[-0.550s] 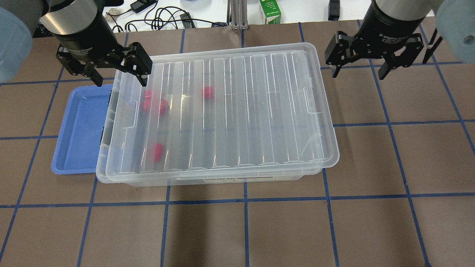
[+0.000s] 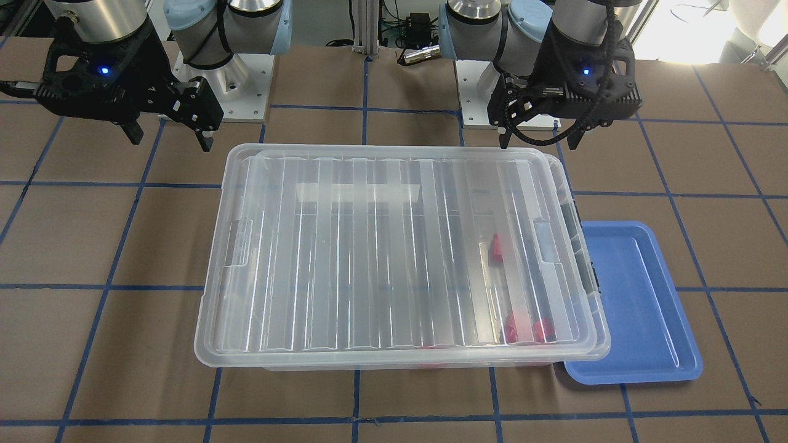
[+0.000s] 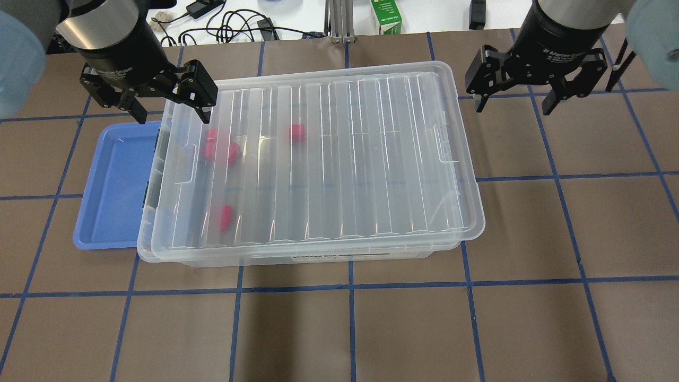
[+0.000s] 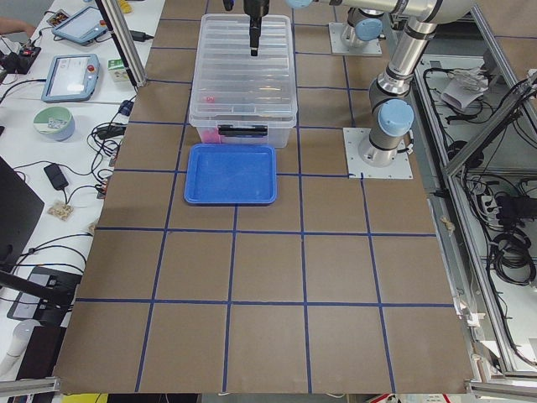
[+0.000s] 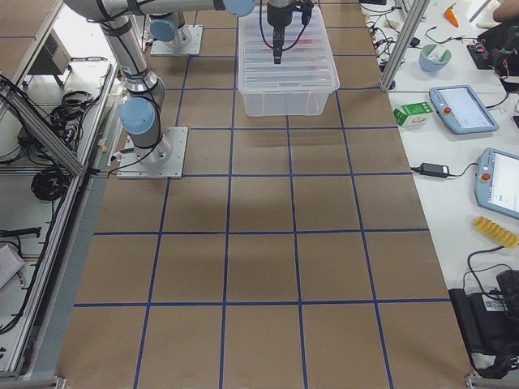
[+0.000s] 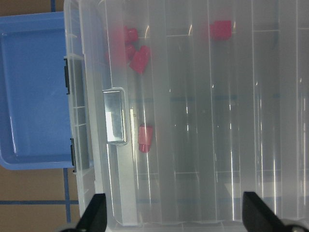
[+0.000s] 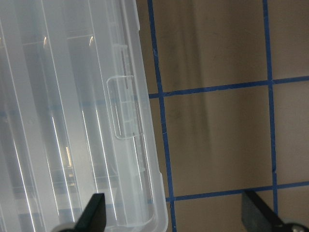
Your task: Place red block in blue tray from box
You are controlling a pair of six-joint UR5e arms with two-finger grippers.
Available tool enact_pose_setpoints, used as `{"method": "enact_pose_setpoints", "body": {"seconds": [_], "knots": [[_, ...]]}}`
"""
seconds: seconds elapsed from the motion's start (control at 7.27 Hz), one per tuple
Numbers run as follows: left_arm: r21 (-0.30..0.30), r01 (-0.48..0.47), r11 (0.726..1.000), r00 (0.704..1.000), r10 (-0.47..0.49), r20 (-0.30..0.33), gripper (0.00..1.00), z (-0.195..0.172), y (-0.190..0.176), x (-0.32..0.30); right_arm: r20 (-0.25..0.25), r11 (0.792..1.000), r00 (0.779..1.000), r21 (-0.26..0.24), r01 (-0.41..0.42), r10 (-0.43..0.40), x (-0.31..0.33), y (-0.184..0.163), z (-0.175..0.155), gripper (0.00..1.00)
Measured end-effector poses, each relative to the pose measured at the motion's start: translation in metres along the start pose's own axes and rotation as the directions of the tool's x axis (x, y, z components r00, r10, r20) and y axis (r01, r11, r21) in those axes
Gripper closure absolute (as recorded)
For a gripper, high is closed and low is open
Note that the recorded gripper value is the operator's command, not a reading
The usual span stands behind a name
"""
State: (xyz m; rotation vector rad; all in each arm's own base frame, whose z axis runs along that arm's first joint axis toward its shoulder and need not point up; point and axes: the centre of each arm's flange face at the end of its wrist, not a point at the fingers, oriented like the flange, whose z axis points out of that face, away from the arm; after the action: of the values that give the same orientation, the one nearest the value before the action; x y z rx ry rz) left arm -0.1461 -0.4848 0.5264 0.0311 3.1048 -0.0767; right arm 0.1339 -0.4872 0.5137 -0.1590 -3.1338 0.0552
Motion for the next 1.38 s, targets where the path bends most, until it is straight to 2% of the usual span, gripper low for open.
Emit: {"method": "enact_pose_setpoints", "body": {"seconds": [0.14,0.28,0.55,0.69,0.96,1.38], "knots": [[0.001,0.0,1.0,1.0,0.0,0.0,0.0,0.0,0.0,0.0,0.002,1.0,1.0,-0.015,0.002,-0.002,-0.001,-0.006,0.017,0.0],[0.002,0.0,1.0,1.0,0.0,0.0,0.0,-0.001,0.0,0.0,0.001,1.0,1.0,-0.023,0.005,-0.005,-0.003,-0.019,0.051,0.0],[0.002,0.0,1.0,1.0,0.0,0.0,0.0,-0.001,0.0,0.0,0.007,1.0,1.0,0.008,0.014,-0.014,-0.006,-0.036,0.122,0.0],[0.002,0.0,1.0,1.0,0.0,0.0,0.0,-0.001,0.0,0.0,0.011,1.0,1.0,0.026,0.017,-0.017,-0.007,-0.039,0.148,0.0],[0.002,0.0,1.0,1.0,0.0,0.002,0.0,-0.001,0.001,0.0,0.001,0.999,1.0,0.039,0.022,-0.022,-0.004,-0.04,0.165,0.0],[0.001,0.0,1.0,1.0,0.0,0.002,0.0,0.0,0.001,0.0,-0.103,0.998,0.994,0.043,0.051,-0.047,0.013,-0.043,0.168,0.0]]}}
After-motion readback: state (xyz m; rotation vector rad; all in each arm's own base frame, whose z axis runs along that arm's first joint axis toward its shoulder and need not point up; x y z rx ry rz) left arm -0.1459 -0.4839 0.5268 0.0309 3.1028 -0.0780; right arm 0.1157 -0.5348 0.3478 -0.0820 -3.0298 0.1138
